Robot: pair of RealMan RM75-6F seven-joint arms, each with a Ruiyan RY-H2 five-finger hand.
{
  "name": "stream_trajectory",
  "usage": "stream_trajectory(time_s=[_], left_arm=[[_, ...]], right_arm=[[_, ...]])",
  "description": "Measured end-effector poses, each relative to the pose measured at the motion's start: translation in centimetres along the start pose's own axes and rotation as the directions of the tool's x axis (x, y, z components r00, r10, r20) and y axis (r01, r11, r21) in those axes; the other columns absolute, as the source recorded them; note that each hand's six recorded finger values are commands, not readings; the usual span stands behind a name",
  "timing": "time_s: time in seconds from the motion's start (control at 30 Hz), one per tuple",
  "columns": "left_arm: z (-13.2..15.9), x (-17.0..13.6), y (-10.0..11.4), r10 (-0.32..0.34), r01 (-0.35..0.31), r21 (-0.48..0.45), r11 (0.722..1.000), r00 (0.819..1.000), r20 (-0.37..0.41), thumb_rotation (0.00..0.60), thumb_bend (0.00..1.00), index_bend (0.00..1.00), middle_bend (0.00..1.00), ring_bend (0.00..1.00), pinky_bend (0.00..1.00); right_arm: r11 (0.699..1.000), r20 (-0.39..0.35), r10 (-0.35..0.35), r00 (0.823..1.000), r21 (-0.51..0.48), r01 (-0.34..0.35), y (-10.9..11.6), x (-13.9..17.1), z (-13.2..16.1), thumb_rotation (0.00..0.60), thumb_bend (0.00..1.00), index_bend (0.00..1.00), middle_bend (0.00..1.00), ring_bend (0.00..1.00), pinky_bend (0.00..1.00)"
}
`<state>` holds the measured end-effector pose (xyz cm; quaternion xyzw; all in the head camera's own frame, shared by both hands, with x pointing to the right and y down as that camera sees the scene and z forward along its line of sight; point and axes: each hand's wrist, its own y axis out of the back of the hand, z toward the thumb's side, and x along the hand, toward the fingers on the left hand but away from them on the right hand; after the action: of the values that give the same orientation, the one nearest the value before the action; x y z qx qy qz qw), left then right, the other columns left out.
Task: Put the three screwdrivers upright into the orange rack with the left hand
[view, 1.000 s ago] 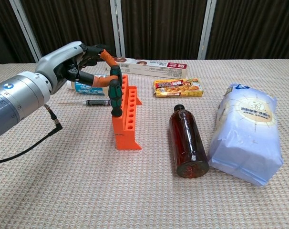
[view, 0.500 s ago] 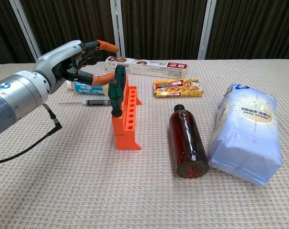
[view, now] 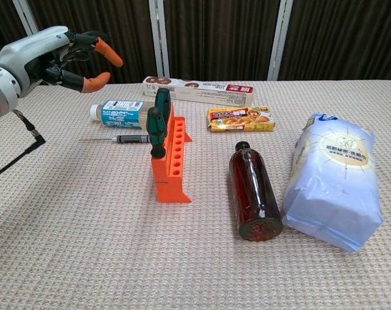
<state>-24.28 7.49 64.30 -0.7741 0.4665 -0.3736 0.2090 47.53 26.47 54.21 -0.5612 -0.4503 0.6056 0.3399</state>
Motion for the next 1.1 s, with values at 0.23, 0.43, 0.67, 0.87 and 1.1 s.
stream_trajectory(time_s=[0.23, 0.43, 0.67, 0.87, 1.1], left_arm=[[-3.2, 1.6, 0.4, -0.046, 0.074, 0.357, 0.931, 0.995, -0.086, 0.6, 0.39, 0.37, 0.0, 0.0, 0.0], [-4.4, 3.6, -0.7, -0.104, 0.161, 0.619, 0.769, 0.986, -0.127, 0.6, 0.35, 0.37, 0.0, 0.0, 0.0], [-4.0, 6.2, -3.4, -0.148, 0.203, 0.787, 0.583, 0.979, -0.143, 0.6, 0.35, 0.35, 0.0, 0.0, 0.0], [-3.4, 7.3, -6.3, -0.18, 0.233, 0.822, 0.52, 0.97, -0.161, 0.6, 0.37, 0.3, 0.0, 0.0, 0.0], [-2.8, 7.8, -8.9, -0.199, 0.286, 0.77, 0.57, 0.958, -0.209, 0.6, 0.39, 0.28, 0.0, 0.0, 0.0]], right_arm=[[1.0, -0.011, -0.001, 1.0, 0.001, 0.001, 0.0, -0.1, 0.4, 0.6, 0.0, 0.0, 0.0, 0.0, 0.0], [1.0, -0.007, -0.008, 1.0, 0.006, 0.008, 0.3, 0.2, 0.3, 0.6, 0.0, 0.0, 0.0, 0.0, 0.0], [1.0, 0.004, -0.014, 1.0, 0.009, 0.014, 0.5, 0.5, 0.1, 0.6, 0.0, 0.0, 0.0, 0.0, 0.0], [1.0, 0.014, -0.016, 1.0, 0.011, 0.016, 0.6, 0.6, -0.2, 0.6, 0.0, 0.0, 0.0, 0.0, 0.0], [1.0, 0.024, -0.02, 1.0, 0.011, 0.019, 0.8, 0.7, -0.5, 0.6, 0.0, 0.0, 0.0, 0.0, 0.0]])
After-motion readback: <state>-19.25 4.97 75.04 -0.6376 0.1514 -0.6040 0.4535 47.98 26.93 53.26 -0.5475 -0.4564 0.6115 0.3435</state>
